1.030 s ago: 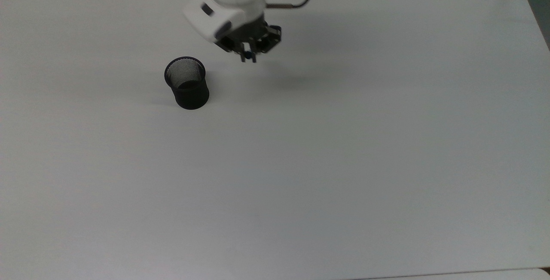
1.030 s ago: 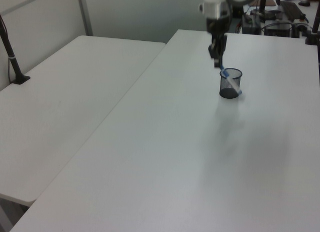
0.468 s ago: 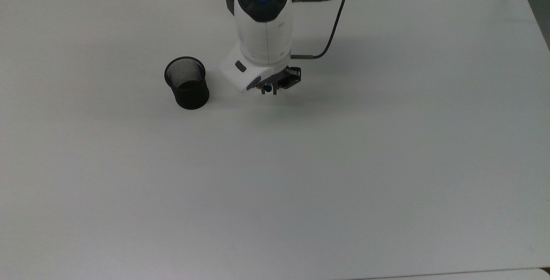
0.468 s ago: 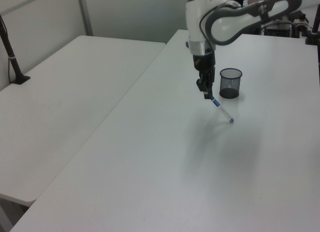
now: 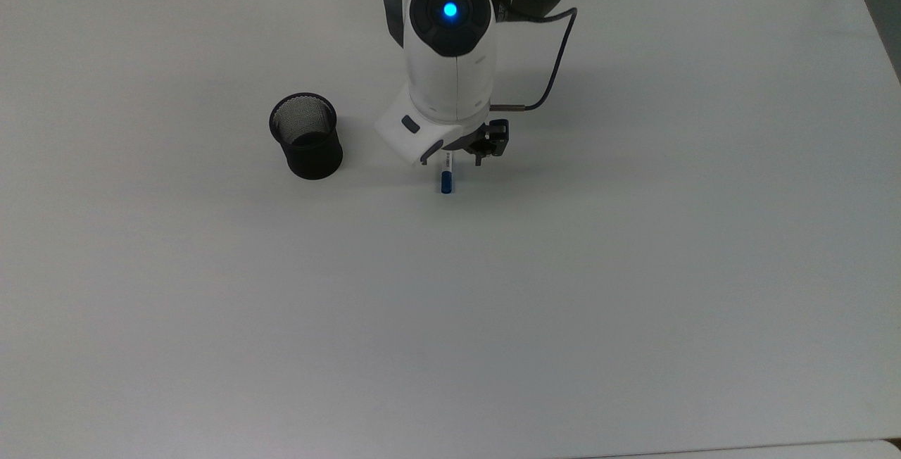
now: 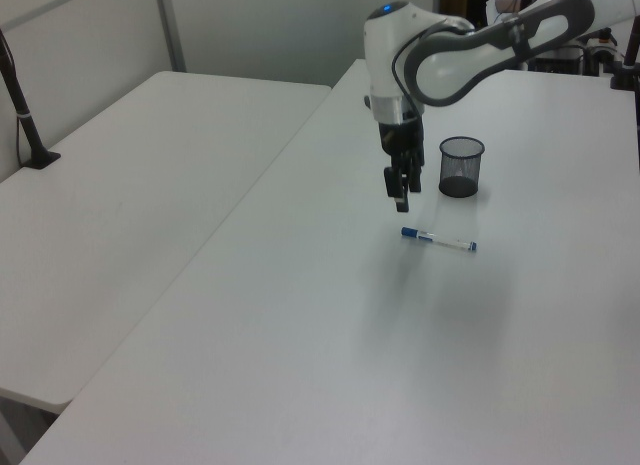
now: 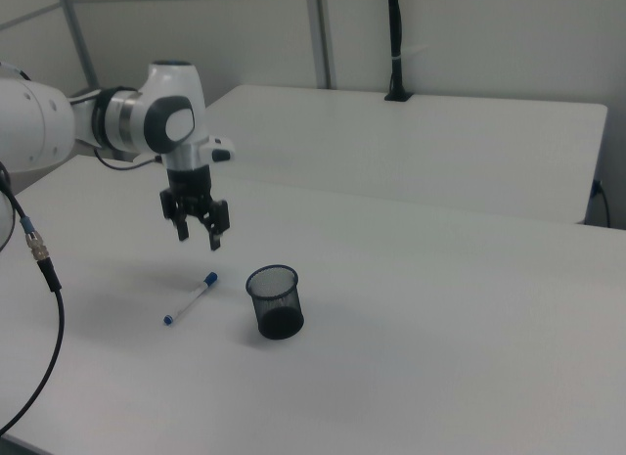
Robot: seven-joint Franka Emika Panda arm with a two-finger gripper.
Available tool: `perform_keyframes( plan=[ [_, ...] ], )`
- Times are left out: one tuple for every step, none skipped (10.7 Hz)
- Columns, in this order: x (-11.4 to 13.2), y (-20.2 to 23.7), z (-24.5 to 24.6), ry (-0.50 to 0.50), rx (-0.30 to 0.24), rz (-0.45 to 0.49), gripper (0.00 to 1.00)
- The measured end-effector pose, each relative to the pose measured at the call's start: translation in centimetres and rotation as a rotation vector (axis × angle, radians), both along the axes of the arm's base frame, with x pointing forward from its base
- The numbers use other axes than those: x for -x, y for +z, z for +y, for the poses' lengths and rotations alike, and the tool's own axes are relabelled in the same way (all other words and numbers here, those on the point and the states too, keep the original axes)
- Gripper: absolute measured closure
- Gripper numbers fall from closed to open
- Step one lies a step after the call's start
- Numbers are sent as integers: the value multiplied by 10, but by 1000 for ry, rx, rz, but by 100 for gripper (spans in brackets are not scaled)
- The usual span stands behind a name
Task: Remove the marker
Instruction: 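Lower the marker to the table, open the gripper, and raise it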
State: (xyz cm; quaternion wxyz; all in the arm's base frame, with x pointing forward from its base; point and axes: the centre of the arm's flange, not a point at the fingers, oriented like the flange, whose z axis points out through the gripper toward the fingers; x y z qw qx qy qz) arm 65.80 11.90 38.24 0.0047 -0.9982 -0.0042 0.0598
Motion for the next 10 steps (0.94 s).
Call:
perform_keyframes(
  plan=[
    [-1, 21, -2, -1, -1, -35, 7],
    [3, 51, -4, 2, 5, -76, 0],
    [11, 82, -8, 4, 15, -102, 0],
    [24, 117, -16, -1, 24, -115, 0],
    [38, 149, -27, -16, 28, -122, 0],
    [54, 178, -42, -35, 31, -130, 0],
    [68, 201, -54, -45, 38, -141, 0],
    [82, 216, -65, -28, 47, -136, 0],
    [92, 224, -76, -1, 50, -124, 0],
    [97, 228, -88, 11, 51, -117, 0]
  ],
)
